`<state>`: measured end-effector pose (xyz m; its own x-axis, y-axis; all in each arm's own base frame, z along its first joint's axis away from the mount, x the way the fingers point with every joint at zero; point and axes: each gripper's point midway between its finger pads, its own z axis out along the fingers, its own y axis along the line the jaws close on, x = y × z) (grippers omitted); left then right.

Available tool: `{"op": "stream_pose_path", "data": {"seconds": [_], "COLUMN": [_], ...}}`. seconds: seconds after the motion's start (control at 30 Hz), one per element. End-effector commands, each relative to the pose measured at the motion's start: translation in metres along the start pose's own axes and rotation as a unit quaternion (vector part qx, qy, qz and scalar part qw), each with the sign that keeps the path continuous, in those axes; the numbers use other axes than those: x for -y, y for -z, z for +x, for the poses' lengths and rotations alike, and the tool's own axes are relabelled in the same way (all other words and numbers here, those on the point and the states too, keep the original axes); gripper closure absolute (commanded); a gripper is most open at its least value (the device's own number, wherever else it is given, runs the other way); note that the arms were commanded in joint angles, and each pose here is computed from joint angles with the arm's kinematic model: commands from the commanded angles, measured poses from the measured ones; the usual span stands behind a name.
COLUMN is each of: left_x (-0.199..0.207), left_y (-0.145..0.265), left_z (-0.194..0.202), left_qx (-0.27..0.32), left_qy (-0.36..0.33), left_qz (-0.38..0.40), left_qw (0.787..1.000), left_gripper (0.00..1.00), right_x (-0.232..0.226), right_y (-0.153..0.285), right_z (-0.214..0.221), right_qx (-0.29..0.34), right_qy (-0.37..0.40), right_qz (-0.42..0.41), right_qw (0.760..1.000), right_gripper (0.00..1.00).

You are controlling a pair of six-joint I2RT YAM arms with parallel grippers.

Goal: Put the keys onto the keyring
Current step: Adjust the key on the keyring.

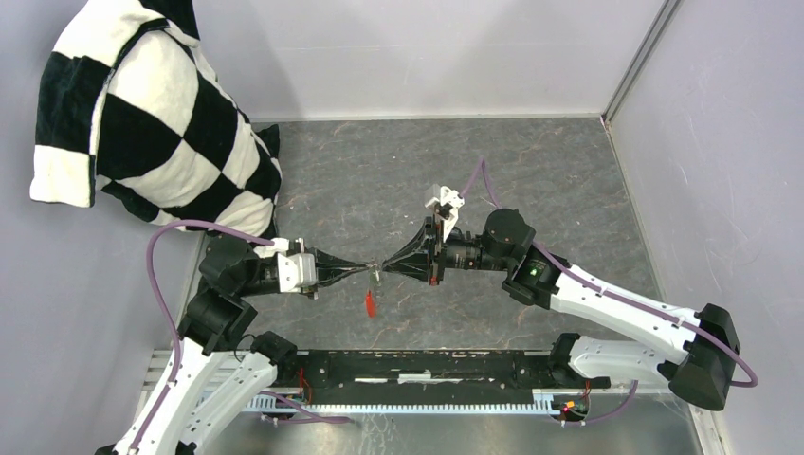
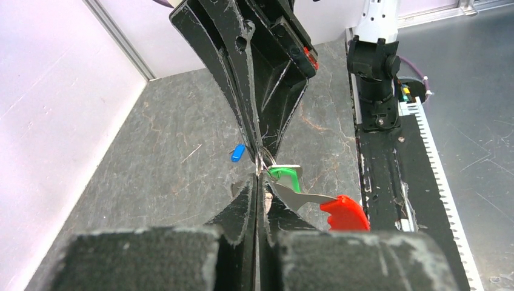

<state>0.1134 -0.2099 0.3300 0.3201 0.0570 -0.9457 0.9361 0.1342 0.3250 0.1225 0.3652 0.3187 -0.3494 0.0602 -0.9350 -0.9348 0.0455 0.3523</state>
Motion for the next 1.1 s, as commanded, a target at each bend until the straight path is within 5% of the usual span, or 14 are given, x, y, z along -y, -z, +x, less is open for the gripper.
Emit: {"op": "stream_pose_path", "data": {"seconds": [0.0,0.13,0.23,0.3,0.5,0.63,1.07], "left_x": [0.001,0.002,0.002,0.002,-0.001,-0.006,-0.013], "left_y": [-0.001,-0.001,0.000,0.000,-0.001,0.000,0.001], "left_z": [-0.016,-0.017,-0.017,-0.017,-0.015,-0.014,-0.008], "left_qx": [0.027,0.028,0.028,0.027,0.025,0.022,0.013], "left_qy": [-0.009,-0.009,-0.012,-0.014,-0.016,-0.018,-0.015], "left_qz": [0.008,0.010,0.008,0.007,0.002,-0.012,-0.039], "left_qw": [1.000,1.000,1.000,1.000,1.000,1.000,0.999], "left_gripper": [0.98,0.98,0.98,0.98,0.98,0.98,0.98], "right_x": [-0.010,-0.011,-0.007,-0.012,-0.024,-0.019,0.002], "right_y": [0.004,0.005,0.010,0.015,0.013,0.005,-0.015], "right_z": [-0.014,-0.012,-0.018,-0.025,-0.024,-0.016,-0.011], "right_qx": [0.023,0.016,0.019,0.039,0.056,0.044,0.012], "right_qy": [0.011,0.014,0.028,0.037,0.020,0.029,0.096], "right_qz": [-0.015,-0.020,0.001,-0.007,-0.045,-0.030,0.091], "right_qw": [1.000,1.000,0.999,0.999,0.997,0.998,0.991], "right_gripper": [0.95,0.86,0.54,0.43,0.31,0.29,0.50]}}
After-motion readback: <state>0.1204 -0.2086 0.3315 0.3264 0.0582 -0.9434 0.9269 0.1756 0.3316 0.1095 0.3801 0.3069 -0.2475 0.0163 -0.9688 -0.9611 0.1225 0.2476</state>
